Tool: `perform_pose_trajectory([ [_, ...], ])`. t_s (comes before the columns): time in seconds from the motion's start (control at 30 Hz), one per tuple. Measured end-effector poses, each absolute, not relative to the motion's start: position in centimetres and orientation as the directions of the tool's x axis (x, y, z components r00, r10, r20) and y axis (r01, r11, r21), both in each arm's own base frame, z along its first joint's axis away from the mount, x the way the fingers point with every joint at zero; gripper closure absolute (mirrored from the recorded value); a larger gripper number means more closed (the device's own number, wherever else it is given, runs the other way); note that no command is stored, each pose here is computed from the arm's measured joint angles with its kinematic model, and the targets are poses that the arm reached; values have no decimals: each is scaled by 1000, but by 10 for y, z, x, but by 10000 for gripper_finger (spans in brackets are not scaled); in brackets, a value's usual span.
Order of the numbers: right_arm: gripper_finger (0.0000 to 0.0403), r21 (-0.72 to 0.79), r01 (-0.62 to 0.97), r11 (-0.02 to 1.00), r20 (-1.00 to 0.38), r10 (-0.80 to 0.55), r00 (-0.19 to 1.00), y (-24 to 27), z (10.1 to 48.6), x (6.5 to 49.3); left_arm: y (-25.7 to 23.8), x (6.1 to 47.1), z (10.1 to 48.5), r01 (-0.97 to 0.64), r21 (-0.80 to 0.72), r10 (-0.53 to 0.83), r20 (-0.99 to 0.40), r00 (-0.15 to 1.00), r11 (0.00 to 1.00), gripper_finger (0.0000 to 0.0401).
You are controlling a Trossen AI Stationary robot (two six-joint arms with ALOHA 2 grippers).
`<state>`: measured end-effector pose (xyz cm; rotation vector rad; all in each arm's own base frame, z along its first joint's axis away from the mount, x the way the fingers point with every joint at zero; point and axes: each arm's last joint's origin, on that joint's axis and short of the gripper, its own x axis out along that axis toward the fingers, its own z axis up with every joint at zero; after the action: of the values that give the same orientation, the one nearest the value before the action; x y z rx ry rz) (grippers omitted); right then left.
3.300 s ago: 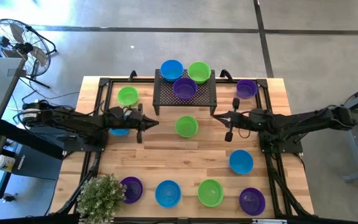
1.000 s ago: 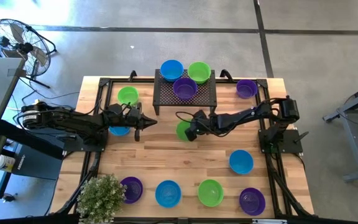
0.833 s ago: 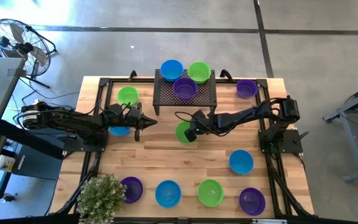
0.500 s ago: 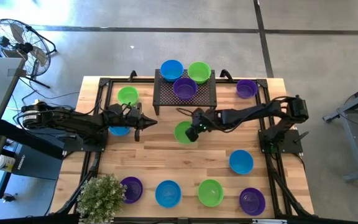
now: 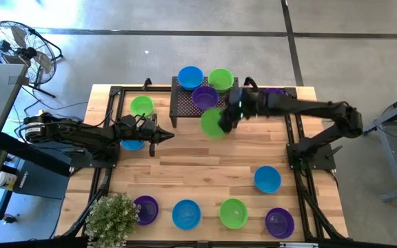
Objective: Pick & Place Mini bowls
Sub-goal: Stack the middle green bowl on the green bowl on the shelf
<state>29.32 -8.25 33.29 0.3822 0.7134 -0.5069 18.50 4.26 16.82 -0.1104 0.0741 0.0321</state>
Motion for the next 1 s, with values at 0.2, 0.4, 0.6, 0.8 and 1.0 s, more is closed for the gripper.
perform_pose_trajectory([
  [0.2, 401, 25, 673, 739, -682, -480, 552, -158, 391, 282, 43, 185, 168, -39, -112, 31, -76, 997, 993, 401],
  [0.4, 400, 22, 763, 646, -710, -528, 467, -231, 394, 272, 43, 185, 168, -40, -120, 31, -78, 997, 992, 401],
  [0.6, 400, 115, 752, 649, -750, -439, 494, -269, 367, 270, 43, 185, 167, -41, -121, 31, -84, 996, 992, 401],
  [0.8, 400, 130, 755, 643, -750, -435, 499, -282, 354, 272, 43, 185, 167, -42, -121, 32, -84, 996, 992, 401],
  [1.0, 400, 114, 763, 636, -756, -443, 482, -290, 345, 275, 43, 185, 167, -43, -121, 33, -84, 996, 992, 401],
])
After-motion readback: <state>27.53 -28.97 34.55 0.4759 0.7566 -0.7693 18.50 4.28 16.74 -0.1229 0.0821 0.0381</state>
